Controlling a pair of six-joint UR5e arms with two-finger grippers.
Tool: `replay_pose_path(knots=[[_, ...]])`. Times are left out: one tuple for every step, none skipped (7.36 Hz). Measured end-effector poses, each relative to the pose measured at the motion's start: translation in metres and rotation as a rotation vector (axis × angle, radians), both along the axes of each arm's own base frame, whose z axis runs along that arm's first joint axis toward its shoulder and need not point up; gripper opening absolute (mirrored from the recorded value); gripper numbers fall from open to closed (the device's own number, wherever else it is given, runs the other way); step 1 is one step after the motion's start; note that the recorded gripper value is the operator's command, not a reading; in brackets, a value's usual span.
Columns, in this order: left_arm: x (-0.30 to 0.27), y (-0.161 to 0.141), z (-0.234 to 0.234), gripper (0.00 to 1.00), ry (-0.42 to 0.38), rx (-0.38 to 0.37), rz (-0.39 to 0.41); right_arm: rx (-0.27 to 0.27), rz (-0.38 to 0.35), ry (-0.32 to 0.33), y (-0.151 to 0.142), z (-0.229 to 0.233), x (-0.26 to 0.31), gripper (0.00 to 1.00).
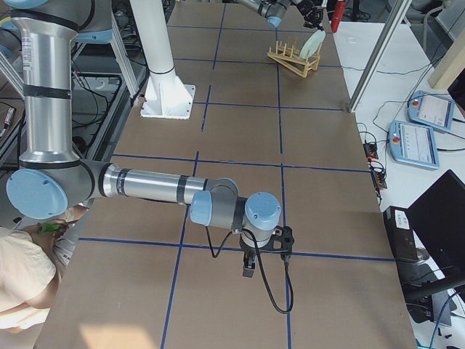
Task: Place plate on table
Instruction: 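Close the left gripper on the plate rim and lift it from the rack, then carry the plate toward the robot and lower it flat onto the table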
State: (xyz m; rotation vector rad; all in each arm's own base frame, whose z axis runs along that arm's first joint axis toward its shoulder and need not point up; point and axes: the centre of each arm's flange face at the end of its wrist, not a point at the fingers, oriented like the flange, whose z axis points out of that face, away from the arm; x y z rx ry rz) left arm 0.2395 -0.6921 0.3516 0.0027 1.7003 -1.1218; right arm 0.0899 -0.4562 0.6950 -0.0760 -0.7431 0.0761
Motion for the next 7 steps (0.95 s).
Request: replay_pose_path(knots=[[-0.008, 0.005, -0.017, 0.00, 0.014, 0.027, 0.004, 0.000, 0.000, 0.000, 0.000, 0.000, 0.000, 1.00], [-0.023, 0.009, -0.038, 0.00, 0.025, 0.045, 0.016, 0.000, 0.000, 0.000, 0.000, 0.000, 0.000, 1.00], [-0.040, 0.013, -0.060, 0.00, 0.025, 0.047, 0.038, 0.000, 0.000, 0.000, 0.000, 0.000, 0.000, 1.00], [-0.051, 0.019, -0.083, 0.00, 0.013, 0.031, 0.078, 0.000, 0.000, 0.000, 0.000, 0.000, 0.000, 1.00], [-0.051, 0.026, -0.105, 0.00, -0.006, 0.004, 0.134, 0.000, 0.000, 0.000, 0.000, 0.000, 0.000, 1.00], [-0.043, 0.032, -0.126, 0.00, -0.047, -0.021, 0.199, 0.000, 0.000, 0.000, 0.000, 0.000, 0.000, 1.00], [-0.019, 0.038, -0.150, 0.00, -0.125, -0.040, 0.267, 0.000, 0.000, 0.000, 0.000, 0.000, 0.000, 1.00]])
